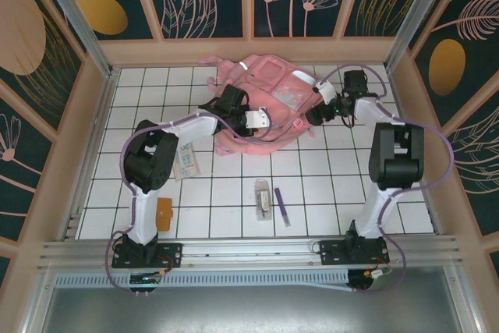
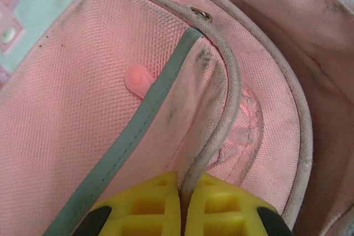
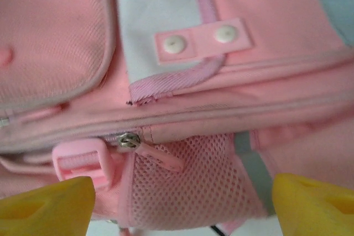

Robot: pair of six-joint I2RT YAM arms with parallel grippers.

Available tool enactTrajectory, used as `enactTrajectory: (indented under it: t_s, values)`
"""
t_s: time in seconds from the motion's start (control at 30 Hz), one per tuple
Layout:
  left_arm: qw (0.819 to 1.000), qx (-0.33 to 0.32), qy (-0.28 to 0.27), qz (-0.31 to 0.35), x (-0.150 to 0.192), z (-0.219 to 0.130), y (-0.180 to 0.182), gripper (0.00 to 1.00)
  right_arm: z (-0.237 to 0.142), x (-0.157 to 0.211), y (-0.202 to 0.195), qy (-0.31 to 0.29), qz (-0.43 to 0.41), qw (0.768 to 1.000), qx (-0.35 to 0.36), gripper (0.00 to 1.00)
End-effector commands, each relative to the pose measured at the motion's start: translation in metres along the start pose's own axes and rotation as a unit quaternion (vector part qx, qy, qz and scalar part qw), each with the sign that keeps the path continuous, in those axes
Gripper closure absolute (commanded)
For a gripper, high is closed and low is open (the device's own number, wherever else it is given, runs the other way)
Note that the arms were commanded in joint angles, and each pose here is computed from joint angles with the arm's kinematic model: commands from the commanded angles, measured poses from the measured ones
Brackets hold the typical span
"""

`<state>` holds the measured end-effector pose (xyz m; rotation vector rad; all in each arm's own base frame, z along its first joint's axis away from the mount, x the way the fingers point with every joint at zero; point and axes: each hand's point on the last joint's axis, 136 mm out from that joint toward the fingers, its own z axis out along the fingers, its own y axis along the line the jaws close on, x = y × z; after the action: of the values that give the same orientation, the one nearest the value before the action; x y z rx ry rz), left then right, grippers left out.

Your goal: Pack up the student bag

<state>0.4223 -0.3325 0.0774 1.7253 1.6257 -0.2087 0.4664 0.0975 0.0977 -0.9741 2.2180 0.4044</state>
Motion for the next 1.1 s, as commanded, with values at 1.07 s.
enactTrajectory:
  t_s: [1.07]
  values:
    - [0.990, -0.036, -0.135, 0.027, -0.078, -0.086, 0.014, 1.00, -0.014, 0.005, 0.032, -0.071, -0.204, 0.972, -0.090, 0.49]
